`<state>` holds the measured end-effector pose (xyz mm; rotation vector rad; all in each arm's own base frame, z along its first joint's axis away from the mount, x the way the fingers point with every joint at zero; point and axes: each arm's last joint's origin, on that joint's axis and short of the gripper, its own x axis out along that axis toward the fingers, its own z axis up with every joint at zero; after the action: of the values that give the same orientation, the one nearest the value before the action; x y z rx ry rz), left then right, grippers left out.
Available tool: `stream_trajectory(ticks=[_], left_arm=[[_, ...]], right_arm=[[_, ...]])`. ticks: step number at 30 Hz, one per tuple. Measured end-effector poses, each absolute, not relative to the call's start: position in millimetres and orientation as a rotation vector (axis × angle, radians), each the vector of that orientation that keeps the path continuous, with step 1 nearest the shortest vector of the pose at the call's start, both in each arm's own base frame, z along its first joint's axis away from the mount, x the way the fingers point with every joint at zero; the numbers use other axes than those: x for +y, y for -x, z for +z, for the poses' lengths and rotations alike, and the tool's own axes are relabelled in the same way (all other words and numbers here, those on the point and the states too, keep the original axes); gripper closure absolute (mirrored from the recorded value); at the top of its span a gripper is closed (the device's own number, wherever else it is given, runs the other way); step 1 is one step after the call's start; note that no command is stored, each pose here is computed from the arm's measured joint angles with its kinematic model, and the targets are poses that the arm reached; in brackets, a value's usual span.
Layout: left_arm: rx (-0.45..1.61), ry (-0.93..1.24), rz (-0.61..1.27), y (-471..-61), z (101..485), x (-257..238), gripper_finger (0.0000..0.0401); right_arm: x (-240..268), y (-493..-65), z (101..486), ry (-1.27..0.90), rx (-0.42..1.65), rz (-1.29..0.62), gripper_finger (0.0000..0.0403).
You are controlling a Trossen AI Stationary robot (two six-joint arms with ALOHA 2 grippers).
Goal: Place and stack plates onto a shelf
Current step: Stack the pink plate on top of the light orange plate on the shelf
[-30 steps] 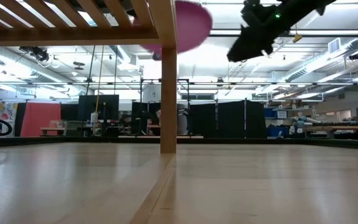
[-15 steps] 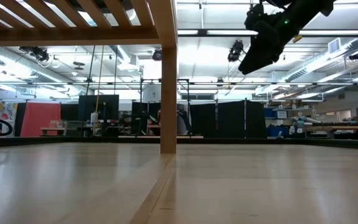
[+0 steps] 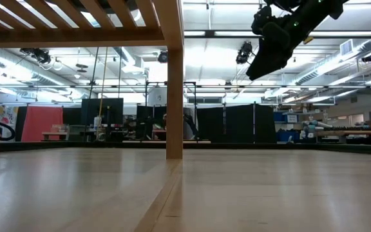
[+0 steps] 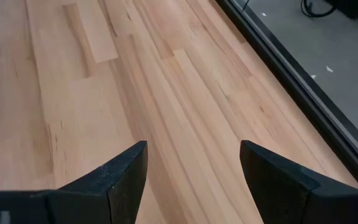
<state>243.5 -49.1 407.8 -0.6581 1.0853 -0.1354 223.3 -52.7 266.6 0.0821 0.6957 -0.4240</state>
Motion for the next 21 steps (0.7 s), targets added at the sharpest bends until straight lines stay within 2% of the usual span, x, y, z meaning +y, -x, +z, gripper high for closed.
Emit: stream_trajectory(ticks=[9,21], left_arm=[[1.154,0.610,-0.147,-253,395,-85,0.0374],[1.185,0.591,-0.113,-265,384,-89,0.0374]], right_arm=[[-53,-223,267,-0.082,0.694,-0.424,0.0142],[-53,-224,267,-0.082,0.688,-0.424,0.0142]])
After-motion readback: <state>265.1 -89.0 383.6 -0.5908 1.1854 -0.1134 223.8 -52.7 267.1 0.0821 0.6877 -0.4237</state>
